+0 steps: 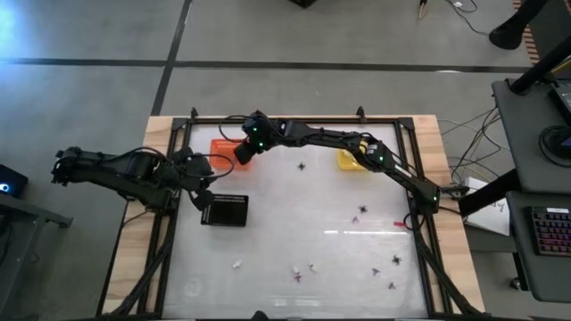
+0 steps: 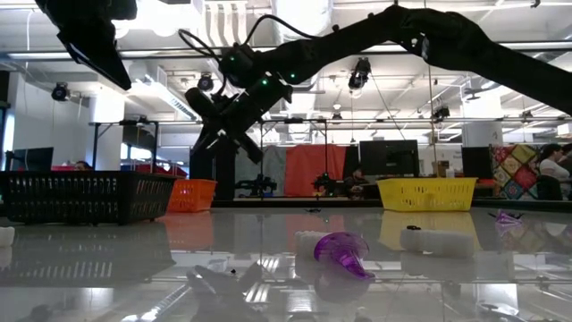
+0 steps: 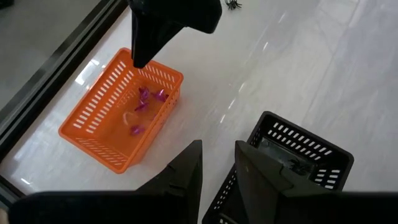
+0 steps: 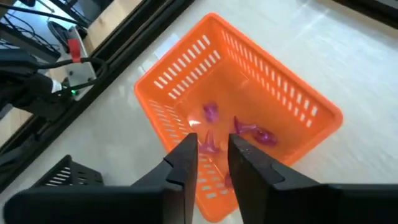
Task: Sort Halloween decoration
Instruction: Put the white skeleton toy into the yellow bin
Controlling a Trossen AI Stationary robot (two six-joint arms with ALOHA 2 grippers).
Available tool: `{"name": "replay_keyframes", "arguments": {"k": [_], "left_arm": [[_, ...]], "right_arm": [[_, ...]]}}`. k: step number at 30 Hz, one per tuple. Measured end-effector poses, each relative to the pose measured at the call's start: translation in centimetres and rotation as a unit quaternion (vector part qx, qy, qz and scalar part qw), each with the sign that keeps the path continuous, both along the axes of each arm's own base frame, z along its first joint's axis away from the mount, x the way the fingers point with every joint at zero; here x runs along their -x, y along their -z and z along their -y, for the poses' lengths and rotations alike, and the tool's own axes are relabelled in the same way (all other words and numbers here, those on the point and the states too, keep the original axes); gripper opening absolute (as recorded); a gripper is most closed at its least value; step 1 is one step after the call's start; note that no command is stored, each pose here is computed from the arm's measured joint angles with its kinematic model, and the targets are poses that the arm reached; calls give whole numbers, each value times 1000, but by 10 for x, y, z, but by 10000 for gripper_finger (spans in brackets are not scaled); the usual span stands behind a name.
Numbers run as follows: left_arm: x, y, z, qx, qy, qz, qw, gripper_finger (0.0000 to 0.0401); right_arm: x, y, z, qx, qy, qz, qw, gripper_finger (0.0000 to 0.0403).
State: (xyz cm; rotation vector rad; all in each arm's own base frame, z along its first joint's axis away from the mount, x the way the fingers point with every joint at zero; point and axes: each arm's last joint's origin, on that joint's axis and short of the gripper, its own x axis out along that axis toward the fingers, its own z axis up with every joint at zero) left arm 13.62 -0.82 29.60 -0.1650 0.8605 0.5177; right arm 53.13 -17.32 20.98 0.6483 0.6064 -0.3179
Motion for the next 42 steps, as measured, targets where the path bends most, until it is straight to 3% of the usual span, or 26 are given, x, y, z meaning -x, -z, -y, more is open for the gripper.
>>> {"name": "replay_keyframes", "arguments": {"k": [7,19,26,31,37,42], "left_arm": [[0,0,0,0,0,0,1000,78],[0,1,2,23,15,-4,1000,78],[-1,2,6,81,52,-15,995,78],[-5,6,10,101,76,-34,991,78],[-12,11,15,94,104,-61,988,77],[-17,15,16,82,119,-80,986,77]], "right_arm": [[21,-1,6,-23,4,-87,996,102],[73,-51,-22,-28,-60,-242,968,106],[93,-67,-72,-45,-119,-338,932,108],[101,-69,-118,-44,-175,-402,897,103],[97,-67,-170,-36,-201,-407,890,98],[97,-67,-209,-48,-182,-409,893,100]]}}
